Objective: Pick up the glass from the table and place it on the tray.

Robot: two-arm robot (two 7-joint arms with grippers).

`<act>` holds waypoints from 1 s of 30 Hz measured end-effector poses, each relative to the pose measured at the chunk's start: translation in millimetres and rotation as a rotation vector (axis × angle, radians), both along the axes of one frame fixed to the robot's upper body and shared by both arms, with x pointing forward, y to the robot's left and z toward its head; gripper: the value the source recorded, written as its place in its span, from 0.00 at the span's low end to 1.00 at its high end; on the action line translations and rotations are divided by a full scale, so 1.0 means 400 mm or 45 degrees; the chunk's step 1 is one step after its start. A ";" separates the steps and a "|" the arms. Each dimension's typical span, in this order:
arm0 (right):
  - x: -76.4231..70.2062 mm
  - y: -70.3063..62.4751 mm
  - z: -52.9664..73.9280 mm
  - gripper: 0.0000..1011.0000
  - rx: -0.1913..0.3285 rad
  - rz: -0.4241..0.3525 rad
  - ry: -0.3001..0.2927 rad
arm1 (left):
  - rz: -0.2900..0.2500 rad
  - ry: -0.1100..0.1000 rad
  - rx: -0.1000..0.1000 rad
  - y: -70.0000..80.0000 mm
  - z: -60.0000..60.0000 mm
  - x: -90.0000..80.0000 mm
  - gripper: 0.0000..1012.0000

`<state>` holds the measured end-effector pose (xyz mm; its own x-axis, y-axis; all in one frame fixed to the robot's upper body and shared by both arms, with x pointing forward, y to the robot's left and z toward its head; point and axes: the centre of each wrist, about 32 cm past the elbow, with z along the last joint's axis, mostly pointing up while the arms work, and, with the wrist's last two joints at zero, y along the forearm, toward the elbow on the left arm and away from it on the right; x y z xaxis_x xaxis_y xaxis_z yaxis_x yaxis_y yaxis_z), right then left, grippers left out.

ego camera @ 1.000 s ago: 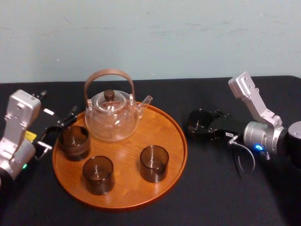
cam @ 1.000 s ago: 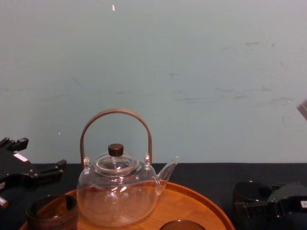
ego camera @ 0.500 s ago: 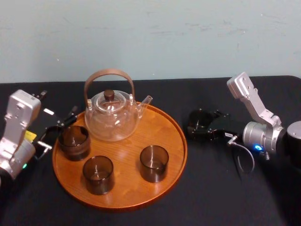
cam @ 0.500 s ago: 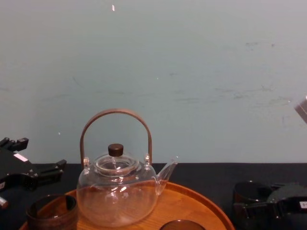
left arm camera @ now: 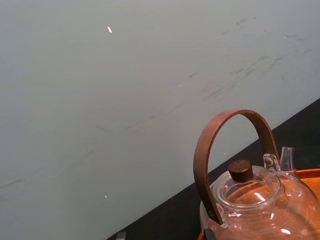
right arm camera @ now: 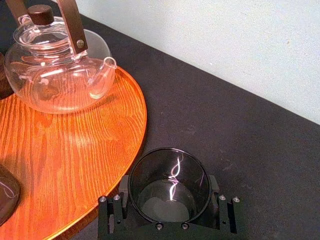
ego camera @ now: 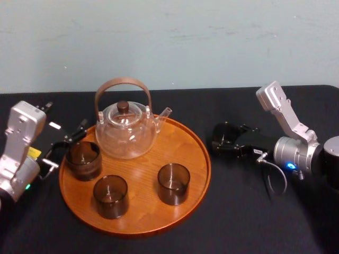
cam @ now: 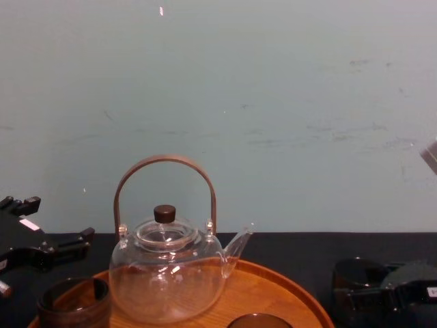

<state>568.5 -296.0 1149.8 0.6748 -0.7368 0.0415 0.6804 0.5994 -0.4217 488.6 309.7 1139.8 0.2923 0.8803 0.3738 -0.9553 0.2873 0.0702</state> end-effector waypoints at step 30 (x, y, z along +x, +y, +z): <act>-0.026 -0.009 0.122 0.89 0.084 0.117 -0.192 | 0.000 0.000 0.000 0.000 0.000 0.000 0.99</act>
<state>558.1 -299.5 1198.5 0.7292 -0.6768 0.1007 0.6739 0.6849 -0.2769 488.6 309.7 1139.7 0.2923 0.8803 0.3737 -0.9552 0.2873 0.0704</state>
